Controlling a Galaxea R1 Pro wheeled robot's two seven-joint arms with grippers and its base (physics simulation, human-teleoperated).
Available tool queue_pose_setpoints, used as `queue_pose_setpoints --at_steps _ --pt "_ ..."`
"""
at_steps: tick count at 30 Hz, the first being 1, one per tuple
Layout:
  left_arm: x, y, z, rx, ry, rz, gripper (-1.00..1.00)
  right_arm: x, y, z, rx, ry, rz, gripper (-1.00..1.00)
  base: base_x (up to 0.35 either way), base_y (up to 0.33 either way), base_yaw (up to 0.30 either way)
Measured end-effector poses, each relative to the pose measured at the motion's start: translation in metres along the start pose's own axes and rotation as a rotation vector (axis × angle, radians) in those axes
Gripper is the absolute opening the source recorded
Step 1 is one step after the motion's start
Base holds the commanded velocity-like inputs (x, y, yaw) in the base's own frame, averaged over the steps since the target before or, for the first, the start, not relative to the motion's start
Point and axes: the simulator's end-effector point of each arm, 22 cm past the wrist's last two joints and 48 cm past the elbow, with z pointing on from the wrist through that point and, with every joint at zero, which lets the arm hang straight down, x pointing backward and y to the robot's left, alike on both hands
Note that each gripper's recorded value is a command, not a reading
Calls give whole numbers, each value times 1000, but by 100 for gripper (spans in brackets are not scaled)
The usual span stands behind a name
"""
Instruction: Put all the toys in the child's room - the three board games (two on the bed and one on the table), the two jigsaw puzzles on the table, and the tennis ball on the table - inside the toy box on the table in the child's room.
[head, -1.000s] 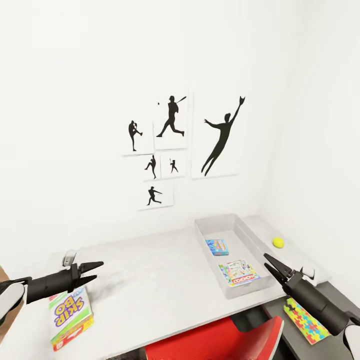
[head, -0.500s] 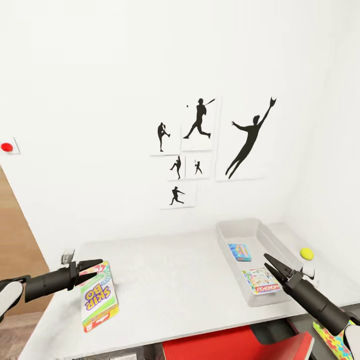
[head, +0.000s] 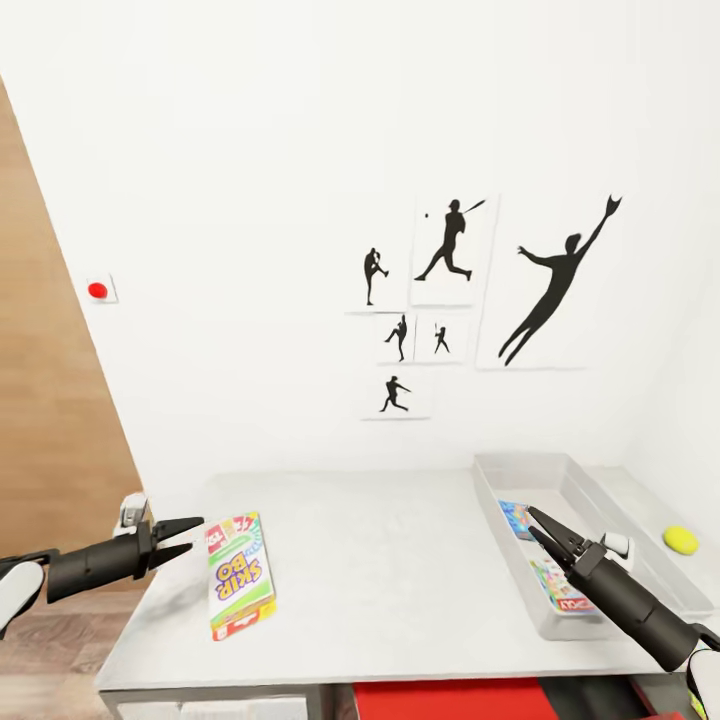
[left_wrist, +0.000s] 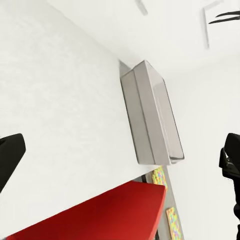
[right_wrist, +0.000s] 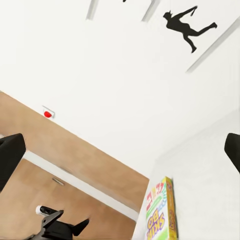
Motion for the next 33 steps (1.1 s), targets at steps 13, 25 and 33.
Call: queue_pose_setpoints --at_steps 13,25,33 --pt "4 13 0 -71 34 46 100 0 1 0 -2 -1 1 100 0 0 225" --pt "7 23 -1 -111 52 66 100 1 0 1 -1 -1 2 100 -46 6 22" --pt "4 25 -4 -116 41 67 100 1 0 1 2 1 2 100 -37 8 1"
